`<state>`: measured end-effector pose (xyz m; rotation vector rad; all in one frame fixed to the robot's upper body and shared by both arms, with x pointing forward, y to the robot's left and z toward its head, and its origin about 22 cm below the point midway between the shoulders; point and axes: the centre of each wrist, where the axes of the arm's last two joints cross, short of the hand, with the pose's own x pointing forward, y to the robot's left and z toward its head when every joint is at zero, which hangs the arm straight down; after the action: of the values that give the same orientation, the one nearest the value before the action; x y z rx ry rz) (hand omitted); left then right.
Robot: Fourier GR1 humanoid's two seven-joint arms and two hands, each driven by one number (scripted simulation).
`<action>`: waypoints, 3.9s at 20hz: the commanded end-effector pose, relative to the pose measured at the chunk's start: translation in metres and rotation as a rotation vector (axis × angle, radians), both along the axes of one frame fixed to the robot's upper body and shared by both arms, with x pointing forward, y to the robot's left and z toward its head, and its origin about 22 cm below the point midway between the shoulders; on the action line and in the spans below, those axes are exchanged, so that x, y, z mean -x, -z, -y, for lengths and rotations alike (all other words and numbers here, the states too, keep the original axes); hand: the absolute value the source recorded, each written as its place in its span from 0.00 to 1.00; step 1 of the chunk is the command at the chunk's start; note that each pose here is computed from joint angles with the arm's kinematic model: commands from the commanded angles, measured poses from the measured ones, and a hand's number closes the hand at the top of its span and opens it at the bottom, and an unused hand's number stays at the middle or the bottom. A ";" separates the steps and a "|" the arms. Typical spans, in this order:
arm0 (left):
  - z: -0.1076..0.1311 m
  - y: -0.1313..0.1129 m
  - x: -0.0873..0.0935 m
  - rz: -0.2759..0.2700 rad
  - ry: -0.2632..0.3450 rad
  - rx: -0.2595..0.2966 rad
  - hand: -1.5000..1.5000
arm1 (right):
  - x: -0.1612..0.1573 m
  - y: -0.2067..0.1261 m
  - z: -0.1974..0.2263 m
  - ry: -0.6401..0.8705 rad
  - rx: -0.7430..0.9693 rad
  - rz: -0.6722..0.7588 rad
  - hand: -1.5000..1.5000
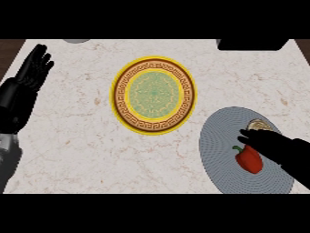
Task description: Pick the bell pepper from the placemat and place it in the plate
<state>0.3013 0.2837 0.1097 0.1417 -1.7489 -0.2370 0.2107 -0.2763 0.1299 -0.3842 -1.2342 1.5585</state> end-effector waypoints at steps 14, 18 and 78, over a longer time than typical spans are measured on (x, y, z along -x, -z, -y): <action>-0.003 0.008 0.001 0.005 -0.001 0.012 0.50 | -0.037 0.057 -0.018 0.124 0.234 -0.016 0.00; 0.009 0.014 0.003 0.003 -0.003 0.020 0.50 | -0.039 0.088 -0.023 0.131 0.229 -0.026 0.00; 0.007 0.001 0.007 -0.007 0.021 0.001 0.50 | -0.041 -0.028 -0.209 0.871 -0.334 0.590 1.00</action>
<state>0.2957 0.2796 0.1051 0.1379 -1.7523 -0.2384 0.2185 -0.0861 0.1447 -1.0828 -1.4547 0.5169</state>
